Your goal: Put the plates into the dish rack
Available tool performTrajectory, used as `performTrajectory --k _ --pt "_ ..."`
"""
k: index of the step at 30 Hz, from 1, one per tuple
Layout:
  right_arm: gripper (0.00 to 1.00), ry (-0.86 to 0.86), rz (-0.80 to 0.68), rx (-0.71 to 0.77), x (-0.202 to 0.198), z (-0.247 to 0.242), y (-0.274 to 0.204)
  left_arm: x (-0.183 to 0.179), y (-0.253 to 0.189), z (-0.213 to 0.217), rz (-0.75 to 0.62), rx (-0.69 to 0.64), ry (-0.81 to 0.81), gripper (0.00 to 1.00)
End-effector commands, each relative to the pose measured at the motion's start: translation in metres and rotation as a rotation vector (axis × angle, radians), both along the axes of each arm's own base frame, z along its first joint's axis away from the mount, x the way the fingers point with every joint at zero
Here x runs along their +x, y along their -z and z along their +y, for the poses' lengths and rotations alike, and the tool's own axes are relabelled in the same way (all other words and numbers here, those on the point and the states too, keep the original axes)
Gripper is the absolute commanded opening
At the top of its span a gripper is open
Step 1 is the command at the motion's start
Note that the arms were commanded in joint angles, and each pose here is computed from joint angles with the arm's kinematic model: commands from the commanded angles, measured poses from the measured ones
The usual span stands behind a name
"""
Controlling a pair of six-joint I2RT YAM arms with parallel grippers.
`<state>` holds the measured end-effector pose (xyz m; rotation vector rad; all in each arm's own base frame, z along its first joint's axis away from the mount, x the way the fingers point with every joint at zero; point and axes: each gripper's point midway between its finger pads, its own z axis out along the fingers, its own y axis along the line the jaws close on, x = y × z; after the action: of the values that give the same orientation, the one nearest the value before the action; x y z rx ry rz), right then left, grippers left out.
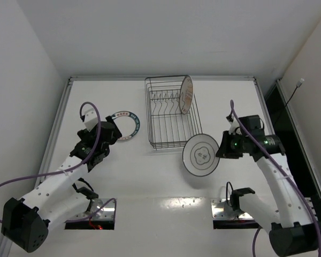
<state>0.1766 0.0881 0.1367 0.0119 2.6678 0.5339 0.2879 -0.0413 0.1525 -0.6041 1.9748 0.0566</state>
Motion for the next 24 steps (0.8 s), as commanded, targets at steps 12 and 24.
performTrajectory --k 12,24 --pt "0.00 0.225 -0.444 -0.117 0.087 -0.026 -0.187 0.001 -0.022 0.006 -0.074 -0.030 -0.036 1.00" --pt "0.00 0.306 -0.601 -0.442 0.251 0.038 -0.213 0.004 -0.019 0.006 -0.061 -0.016 -0.045 1.00"
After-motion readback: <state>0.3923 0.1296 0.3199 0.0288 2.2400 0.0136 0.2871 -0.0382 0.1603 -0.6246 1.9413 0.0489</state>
